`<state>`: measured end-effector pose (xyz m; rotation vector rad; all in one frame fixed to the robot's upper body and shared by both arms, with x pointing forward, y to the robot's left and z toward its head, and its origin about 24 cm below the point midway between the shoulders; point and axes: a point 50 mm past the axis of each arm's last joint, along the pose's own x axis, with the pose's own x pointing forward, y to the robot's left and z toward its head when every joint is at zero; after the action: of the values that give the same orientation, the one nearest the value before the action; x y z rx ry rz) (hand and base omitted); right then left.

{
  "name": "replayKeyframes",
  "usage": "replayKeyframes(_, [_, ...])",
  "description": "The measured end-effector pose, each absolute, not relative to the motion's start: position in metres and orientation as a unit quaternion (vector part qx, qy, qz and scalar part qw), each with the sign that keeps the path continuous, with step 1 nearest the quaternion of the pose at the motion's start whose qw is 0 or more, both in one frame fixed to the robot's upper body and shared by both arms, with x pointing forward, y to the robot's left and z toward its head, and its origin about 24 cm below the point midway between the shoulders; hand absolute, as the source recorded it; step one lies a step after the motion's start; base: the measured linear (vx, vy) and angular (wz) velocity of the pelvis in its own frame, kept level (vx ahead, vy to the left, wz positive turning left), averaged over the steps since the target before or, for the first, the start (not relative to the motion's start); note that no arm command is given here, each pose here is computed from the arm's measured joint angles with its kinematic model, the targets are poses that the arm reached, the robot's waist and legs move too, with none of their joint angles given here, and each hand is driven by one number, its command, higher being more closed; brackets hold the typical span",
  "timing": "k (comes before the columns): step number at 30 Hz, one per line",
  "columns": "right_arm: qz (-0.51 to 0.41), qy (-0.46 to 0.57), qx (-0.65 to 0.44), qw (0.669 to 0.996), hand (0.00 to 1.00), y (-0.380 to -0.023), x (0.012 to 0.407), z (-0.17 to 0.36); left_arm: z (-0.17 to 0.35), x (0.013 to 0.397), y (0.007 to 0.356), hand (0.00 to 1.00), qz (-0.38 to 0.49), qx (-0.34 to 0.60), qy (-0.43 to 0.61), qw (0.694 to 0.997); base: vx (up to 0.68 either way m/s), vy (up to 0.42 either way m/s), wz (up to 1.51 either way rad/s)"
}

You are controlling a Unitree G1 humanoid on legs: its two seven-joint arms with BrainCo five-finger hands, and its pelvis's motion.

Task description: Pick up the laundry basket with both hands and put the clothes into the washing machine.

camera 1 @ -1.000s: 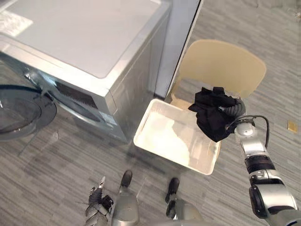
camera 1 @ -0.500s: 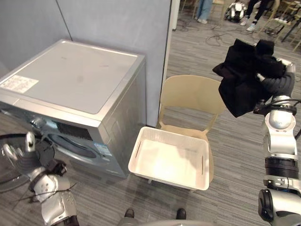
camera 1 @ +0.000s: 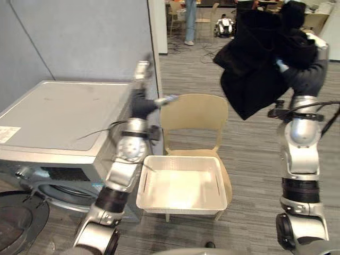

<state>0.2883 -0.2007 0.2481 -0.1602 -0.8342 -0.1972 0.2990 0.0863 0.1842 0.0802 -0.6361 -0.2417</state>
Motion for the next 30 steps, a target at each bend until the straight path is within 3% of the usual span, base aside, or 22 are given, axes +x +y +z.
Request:
replayKeyframes(8, [0.007, -0.396, -0.012, 0.918, 1.0, -0.157, 0.291, 0.238, 0.167, 0.313, 0.031, 0.0, -0.256, 0.057, -0.243, 0.934, 0.0, -0.003, -0.1])
replayKeyframes(22, [0.065, -0.368, 0.005, 0.928, 1.0, -0.145, 0.275, 0.21, 0.178, 0.308, 0.015, 0.0, -0.289, 0.034, -0.248, 0.924, 0.0, -0.001, 0.0])
replayKeyframes(23, [0.065, -0.367, 0.006, 0.928, 1.0, -0.145, 0.275, 0.209, 0.179, 0.307, 0.014, 1.0, -0.29, 0.031, -0.249, 0.923, 0.0, 0.0, 0.0])
replayKeyframes(30, [0.083, -0.367, 0.025, 0.926, 1.0, -0.145, 0.262, 0.2, 0.192, 0.3, 0.018, 1.0, -0.301, 0.013, -0.271, 0.914, 0.0, 0.0, 0.0])
